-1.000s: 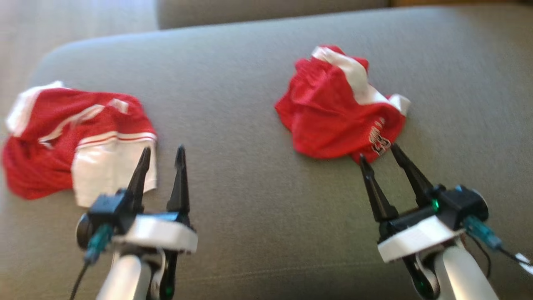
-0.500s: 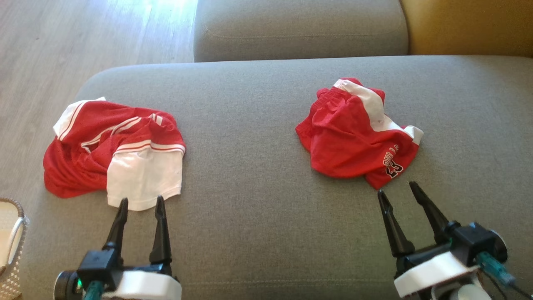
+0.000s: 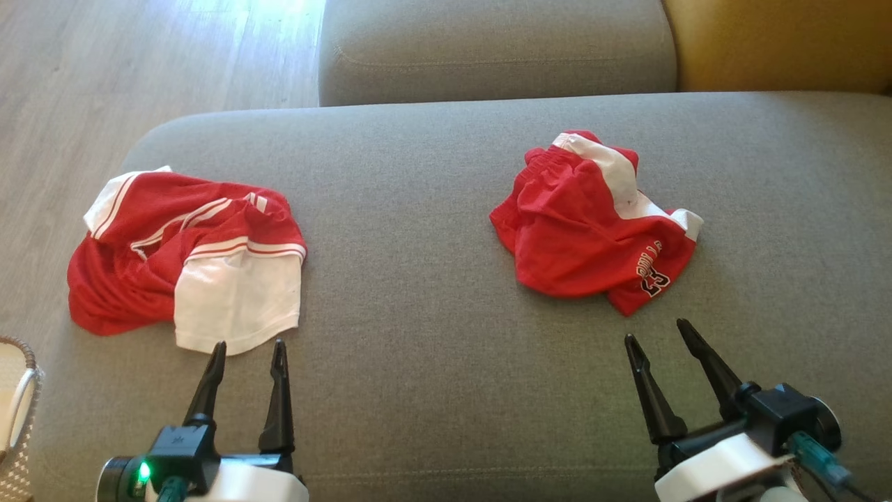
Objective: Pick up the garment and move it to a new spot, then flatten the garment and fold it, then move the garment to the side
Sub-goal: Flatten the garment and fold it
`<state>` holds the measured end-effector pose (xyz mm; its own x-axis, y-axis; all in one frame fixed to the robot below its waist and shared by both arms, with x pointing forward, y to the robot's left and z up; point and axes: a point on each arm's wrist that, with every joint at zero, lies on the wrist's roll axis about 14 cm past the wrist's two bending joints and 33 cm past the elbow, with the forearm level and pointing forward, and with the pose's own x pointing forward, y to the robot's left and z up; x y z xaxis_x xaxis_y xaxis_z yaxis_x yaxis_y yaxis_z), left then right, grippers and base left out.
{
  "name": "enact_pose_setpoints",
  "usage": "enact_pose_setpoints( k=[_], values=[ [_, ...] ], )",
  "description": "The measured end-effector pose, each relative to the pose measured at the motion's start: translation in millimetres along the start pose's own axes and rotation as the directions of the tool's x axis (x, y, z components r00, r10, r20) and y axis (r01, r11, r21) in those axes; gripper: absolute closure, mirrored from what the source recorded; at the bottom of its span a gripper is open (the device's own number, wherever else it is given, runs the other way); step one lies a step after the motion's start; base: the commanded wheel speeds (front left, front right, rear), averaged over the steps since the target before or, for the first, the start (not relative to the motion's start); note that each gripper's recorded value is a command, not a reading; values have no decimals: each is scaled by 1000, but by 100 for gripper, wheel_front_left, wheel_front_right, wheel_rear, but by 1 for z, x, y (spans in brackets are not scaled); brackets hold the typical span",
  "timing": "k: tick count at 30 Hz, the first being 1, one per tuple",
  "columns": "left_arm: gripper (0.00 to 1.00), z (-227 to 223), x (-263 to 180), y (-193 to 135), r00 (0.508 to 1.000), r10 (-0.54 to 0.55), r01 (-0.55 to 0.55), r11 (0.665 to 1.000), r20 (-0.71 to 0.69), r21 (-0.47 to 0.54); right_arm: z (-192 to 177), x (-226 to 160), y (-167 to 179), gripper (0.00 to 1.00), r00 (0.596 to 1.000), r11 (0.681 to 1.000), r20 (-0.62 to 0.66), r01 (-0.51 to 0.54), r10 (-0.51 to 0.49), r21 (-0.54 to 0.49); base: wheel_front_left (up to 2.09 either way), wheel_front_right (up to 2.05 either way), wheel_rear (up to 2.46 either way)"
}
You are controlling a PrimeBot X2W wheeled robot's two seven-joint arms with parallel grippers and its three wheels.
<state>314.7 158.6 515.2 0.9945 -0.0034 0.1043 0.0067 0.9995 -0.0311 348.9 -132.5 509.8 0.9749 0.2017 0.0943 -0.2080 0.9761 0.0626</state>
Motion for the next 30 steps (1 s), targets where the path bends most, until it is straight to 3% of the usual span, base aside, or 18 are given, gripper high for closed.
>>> enact_pose_setpoints(
  k=[19, 24, 30],
  values=[
    [0, -19, 14, -19, 996, -69, 69, 998, -56, 5, -8, -4, -7, 0, 999, 1000, -26, 26, -26, 6, 0, 0, 0],
    [0, -16, 43, -33, 990, -134, 135, 991, -37, 10, -14, -6, -10, 0, 998, 999, -44, 39, -39, 9, 0, 0, 0],
    [0, 7, 108, -59, 971, -236, 235, 972, 50, 20, -3, 9, -25, 0, 997, 997, -6, 74, -74, 0, 0, 0, 0]
  ],
)
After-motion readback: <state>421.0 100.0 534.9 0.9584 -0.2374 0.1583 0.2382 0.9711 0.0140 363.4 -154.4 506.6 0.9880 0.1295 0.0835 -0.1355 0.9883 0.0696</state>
